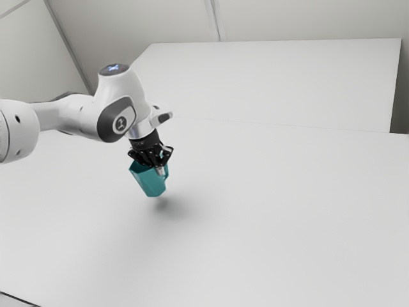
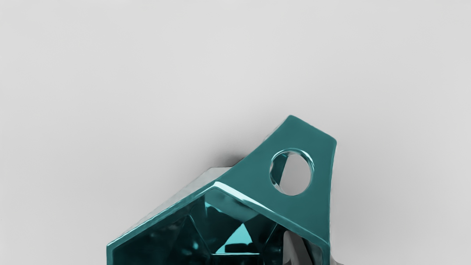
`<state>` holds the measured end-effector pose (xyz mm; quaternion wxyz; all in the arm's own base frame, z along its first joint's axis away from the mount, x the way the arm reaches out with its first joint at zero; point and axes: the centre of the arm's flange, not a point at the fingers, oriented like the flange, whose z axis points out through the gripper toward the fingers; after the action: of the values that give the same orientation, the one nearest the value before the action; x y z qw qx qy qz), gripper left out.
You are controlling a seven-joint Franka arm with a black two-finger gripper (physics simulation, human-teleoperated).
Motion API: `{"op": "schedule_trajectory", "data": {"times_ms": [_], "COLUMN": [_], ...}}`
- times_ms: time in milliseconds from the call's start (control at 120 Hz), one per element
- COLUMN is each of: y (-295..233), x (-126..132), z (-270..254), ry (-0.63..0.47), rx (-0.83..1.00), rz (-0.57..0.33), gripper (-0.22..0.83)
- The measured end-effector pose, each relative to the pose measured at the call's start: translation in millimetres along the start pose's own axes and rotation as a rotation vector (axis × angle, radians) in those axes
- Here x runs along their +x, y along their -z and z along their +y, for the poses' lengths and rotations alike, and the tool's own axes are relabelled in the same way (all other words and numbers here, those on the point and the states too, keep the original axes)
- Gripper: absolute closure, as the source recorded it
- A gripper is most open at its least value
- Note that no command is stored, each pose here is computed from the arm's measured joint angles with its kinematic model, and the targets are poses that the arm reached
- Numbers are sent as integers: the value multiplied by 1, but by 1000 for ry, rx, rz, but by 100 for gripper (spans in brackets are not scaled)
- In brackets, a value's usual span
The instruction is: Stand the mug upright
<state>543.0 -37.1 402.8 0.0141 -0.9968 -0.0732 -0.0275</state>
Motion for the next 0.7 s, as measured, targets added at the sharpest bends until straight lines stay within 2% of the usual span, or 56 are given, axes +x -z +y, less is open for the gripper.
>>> {"op": "schedule_trajectory", "data": {"times_ms": [183,575,700], "y": [-29,-57,-54], "x": [14,19,19], "z": [-15,-14,-14], "ry": [-4,-29,-36], "rx": [7,1,2], "rz": [15,6,7], "gripper": [78,78,50]}}
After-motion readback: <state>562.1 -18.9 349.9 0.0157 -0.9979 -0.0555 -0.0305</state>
